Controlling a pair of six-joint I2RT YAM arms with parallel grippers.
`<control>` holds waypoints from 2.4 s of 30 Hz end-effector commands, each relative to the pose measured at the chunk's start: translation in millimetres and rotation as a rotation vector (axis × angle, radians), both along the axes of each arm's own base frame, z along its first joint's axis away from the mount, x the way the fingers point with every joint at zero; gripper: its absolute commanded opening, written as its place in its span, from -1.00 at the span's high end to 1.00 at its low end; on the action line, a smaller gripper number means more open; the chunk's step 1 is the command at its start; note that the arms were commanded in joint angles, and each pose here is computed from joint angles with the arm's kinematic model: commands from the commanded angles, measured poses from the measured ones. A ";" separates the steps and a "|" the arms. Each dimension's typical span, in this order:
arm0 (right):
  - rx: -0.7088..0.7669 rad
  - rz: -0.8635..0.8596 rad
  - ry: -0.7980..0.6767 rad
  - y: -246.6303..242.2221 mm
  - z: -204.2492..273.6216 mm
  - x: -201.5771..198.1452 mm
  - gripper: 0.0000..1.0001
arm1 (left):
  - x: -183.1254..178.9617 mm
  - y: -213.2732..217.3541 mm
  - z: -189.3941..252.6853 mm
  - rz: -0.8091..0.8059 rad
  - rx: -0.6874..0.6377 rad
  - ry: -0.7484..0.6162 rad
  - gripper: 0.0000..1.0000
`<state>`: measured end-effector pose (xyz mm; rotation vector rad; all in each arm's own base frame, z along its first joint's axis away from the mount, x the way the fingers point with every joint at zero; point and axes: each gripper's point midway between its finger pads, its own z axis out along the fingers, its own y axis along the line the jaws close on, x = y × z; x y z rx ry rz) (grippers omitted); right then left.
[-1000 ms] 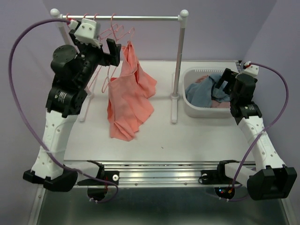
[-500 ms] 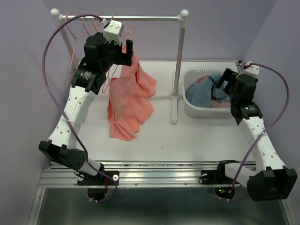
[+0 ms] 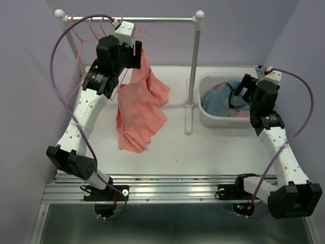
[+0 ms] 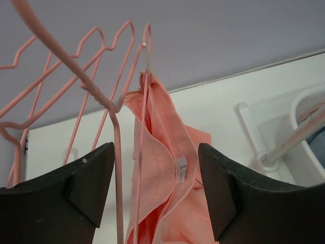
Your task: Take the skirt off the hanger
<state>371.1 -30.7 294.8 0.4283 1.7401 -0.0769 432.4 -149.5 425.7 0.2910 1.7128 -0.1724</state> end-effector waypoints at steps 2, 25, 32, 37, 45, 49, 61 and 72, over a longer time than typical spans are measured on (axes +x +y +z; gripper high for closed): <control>0.005 -0.004 -0.064 0.7 19.6 -4.4 -1.00 | 12.8 3.1 18.6 0.043 0.007 -0.051 -0.51; 0.013 0.024 -0.074 5.7 21.6 -3.8 -1.00 | -19.2 5.4 106.3 0.003 -0.061 -0.269 1.00; 0.013 0.040 -0.080 8.2 23.8 -4.0 -1.00 | -39.4 4.0 140.2 -0.009 -0.091 -0.362 1.00; 0.011 0.042 -0.082 8.3 25.2 -4.7 -1.00 | -53.2 2.6 137.4 -0.018 -0.091 -0.360 1.00; 0.011 0.051 -0.085 9.9 26.0 -4.6 -1.00 | -66.7 -0.3 110.4 -0.017 -0.058 -0.323 1.00; 0.011 0.058 -0.089 10.8 27.4 -5.0 -1.00 | -75.3 1.8 103.2 -0.003 -0.047 -0.320 1.00; 0.009 0.259 -0.075 43.6 32.6 -5.6 -1.00 | -88.5 1.0 5.5 0.083 -0.133 -0.153 1.00; 0.020 1.363 -0.084 270.3 13.9 -134.5 -1.00 | -108.1 -5.9 -103.0 0.179 -0.332 0.018 1.00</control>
